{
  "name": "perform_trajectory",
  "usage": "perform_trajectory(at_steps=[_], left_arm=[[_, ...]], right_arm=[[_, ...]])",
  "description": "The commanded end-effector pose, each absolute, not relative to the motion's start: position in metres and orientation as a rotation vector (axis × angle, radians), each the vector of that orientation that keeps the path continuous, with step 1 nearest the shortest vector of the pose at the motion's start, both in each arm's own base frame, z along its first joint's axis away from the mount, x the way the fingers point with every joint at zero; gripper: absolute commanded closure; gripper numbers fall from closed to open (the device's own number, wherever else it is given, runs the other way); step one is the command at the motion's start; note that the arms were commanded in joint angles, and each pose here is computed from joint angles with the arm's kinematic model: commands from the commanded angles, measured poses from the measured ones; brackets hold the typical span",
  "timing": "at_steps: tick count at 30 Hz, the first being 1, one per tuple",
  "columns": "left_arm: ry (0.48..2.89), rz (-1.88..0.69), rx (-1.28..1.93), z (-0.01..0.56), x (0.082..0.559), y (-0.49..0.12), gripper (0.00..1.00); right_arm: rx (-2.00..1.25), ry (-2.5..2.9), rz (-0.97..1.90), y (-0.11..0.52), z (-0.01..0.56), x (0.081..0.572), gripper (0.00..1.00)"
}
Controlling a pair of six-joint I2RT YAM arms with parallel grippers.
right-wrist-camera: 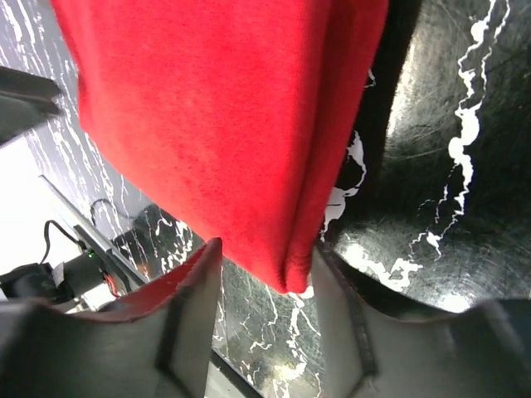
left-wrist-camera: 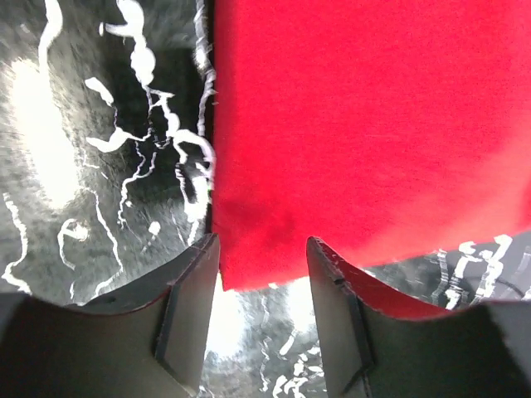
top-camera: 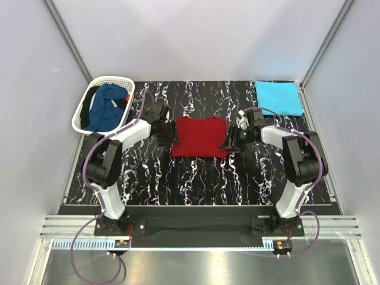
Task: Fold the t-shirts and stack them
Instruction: Fold the tshirt
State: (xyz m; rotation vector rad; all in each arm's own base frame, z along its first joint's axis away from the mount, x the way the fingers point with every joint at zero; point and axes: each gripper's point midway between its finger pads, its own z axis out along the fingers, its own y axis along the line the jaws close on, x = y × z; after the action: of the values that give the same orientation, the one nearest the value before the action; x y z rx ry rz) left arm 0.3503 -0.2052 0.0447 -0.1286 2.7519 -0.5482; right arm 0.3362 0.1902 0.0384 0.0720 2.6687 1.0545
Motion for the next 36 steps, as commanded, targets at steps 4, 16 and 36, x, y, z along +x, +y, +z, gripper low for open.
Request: perform_trajectory(at_steps=[4,16,36], left_arm=[[2.518,-0.568,-0.052,0.121,0.41,-0.202,0.48],[2.503,-0.675,0.214,0.095,0.481,-0.204,0.5],[2.526,-0.731,0.269,0.051,0.507,-0.204,0.48]], right_arm=[[0.08,2.562,1.0,0.178,0.072,0.359,0.41],[-0.105,2.452,1.013,0.173,0.081,0.45,0.37],[-0.153,2.441,1.12,0.183,0.039,0.5,0.48]])
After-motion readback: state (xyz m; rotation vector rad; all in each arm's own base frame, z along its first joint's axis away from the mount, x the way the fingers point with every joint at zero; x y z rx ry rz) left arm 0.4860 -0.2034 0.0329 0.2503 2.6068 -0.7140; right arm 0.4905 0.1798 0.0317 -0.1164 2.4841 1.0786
